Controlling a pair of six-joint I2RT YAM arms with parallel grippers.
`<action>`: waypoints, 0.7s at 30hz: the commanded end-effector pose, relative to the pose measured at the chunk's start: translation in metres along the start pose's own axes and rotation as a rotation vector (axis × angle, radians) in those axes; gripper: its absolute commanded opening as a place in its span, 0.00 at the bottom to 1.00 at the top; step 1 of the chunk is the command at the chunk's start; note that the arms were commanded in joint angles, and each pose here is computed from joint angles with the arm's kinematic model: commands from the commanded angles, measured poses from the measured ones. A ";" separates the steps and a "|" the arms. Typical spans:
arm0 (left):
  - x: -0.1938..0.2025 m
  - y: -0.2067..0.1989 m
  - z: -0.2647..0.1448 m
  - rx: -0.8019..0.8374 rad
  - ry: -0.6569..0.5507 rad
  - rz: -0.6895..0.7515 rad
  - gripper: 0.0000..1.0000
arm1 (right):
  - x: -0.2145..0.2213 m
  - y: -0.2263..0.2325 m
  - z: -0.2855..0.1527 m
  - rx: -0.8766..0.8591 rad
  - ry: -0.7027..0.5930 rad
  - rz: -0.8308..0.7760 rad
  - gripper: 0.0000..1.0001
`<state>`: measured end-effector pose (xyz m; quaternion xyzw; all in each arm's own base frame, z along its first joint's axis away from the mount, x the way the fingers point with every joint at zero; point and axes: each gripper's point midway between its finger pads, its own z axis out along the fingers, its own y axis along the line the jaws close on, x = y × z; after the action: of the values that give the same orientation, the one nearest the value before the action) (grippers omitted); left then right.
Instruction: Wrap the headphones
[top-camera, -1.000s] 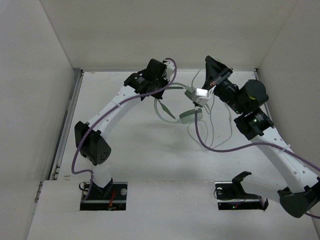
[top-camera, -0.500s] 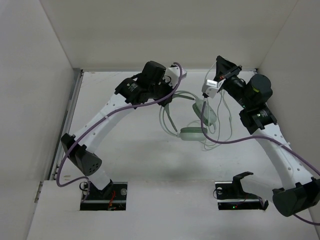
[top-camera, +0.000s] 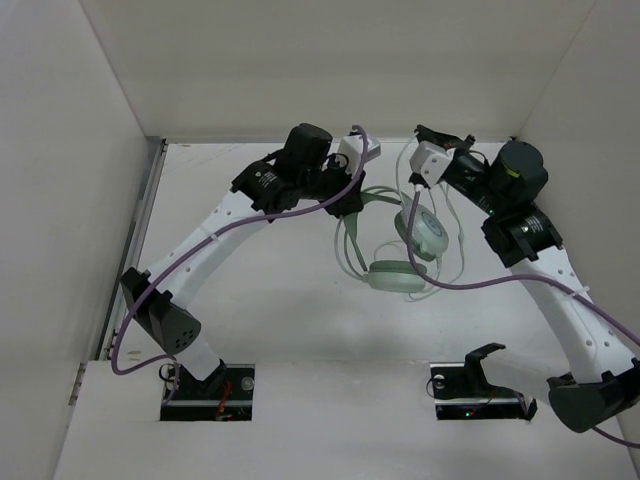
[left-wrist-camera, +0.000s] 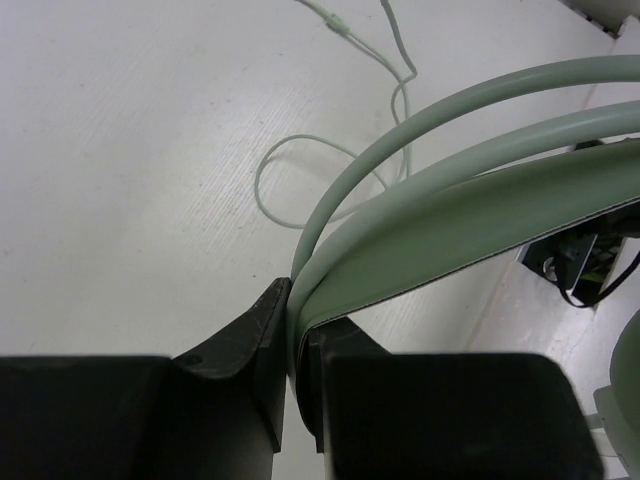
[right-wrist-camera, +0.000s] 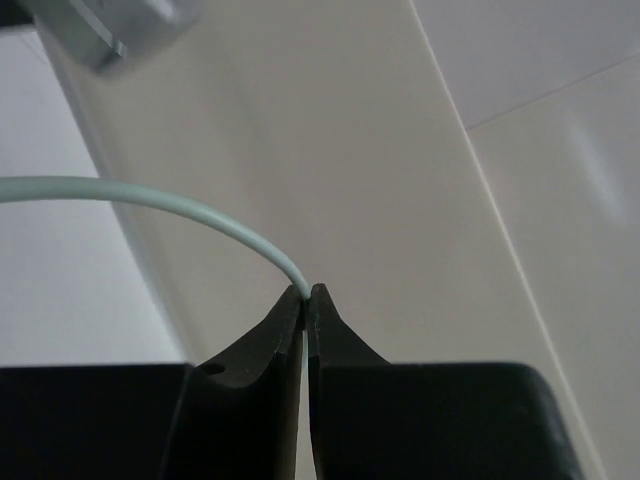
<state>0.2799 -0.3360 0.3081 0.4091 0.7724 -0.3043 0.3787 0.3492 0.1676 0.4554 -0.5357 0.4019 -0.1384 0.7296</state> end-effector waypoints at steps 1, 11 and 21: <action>-0.042 -0.021 -0.024 0.084 -0.172 -0.024 0.00 | -0.039 -0.011 -0.008 -0.039 -0.090 0.218 0.01; -0.073 -0.021 -0.042 0.072 -0.274 -0.064 0.00 | -0.023 0.037 -0.017 -0.162 -0.020 0.499 0.00; -0.106 -0.036 -0.065 0.108 -0.353 -0.066 0.00 | 0.000 0.034 -0.025 -0.132 0.028 0.630 0.00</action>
<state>0.2854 -0.3481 0.3603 0.3564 0.7512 -0.3671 0.4171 0.3302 0.1646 0.4105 -0.4500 0.5676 0.0814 0.6846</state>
